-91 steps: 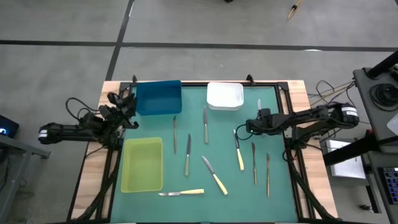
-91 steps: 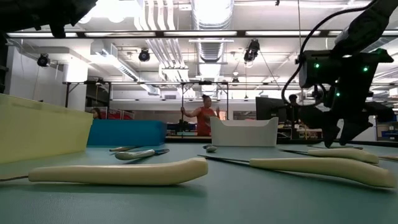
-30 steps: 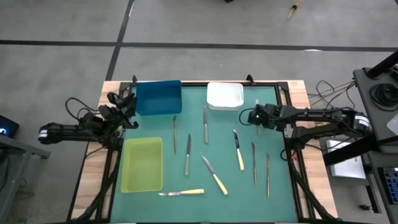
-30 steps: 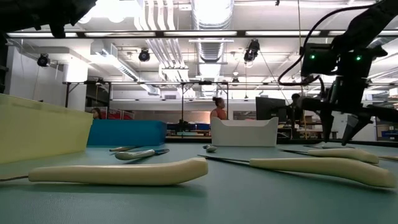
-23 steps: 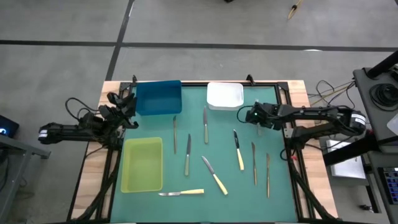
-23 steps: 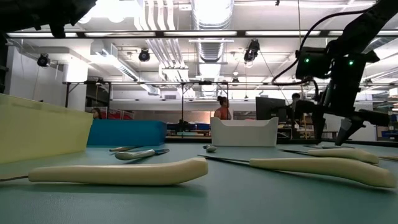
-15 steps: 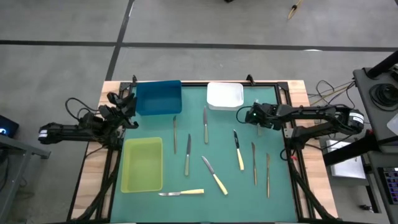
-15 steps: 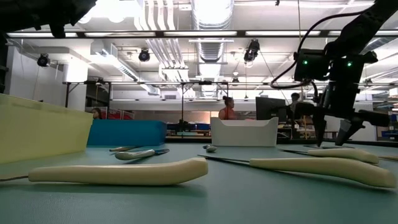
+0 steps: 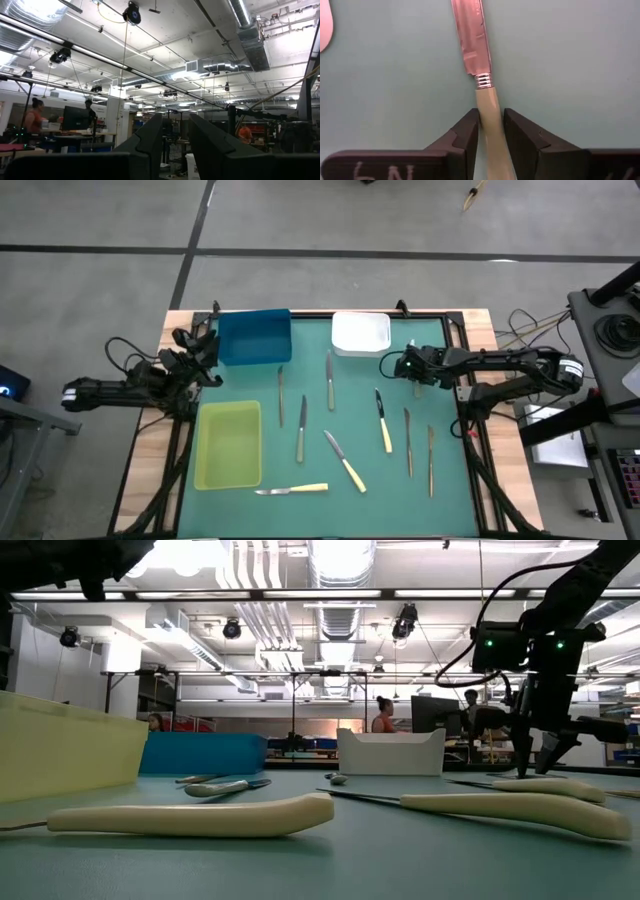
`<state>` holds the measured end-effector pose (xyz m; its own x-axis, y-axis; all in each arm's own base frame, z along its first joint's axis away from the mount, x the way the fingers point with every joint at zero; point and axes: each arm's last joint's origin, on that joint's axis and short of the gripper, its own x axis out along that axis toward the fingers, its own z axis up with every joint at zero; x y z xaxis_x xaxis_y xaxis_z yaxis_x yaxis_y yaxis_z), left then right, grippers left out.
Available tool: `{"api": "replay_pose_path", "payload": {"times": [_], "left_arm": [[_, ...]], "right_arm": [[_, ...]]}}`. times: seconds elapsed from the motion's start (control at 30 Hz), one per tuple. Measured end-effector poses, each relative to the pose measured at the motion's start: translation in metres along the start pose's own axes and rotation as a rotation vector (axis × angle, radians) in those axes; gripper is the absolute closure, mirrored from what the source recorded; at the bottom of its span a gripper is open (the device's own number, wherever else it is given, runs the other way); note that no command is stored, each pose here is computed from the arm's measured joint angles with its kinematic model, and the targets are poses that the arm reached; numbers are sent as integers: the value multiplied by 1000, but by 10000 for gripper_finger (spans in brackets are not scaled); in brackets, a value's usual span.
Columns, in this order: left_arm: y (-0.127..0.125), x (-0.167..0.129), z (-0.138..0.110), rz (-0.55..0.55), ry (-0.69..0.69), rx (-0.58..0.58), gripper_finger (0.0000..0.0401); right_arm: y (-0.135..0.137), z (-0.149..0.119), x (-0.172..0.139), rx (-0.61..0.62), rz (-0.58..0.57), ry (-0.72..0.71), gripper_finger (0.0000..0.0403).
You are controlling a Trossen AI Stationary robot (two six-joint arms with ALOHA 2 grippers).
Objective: Sort silverware by color (type)
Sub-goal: Put the top right green knife into the green bin
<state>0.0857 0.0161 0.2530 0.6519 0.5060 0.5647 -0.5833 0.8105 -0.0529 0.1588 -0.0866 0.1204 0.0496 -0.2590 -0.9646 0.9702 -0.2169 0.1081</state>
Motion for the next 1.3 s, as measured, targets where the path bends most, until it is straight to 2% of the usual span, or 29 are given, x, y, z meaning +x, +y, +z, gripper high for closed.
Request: {"api": "replay_pose_path", "payload": {"times": [0.2,0.47,0.97,1.3], "left_arm": [[0,0,0,0,0,0,324],[0,0,0,0,0,0,324],[0,0,0,0,0,1,324],[0,0,0,0,0,19,324]], "right_arm": [[1,0,0,3,6,-5,342],[0,1,-2,-2,14,-6,343],[-13,3,-34,20,126,-12,344],[-14,3,-36,15,140,-15,344]]}}
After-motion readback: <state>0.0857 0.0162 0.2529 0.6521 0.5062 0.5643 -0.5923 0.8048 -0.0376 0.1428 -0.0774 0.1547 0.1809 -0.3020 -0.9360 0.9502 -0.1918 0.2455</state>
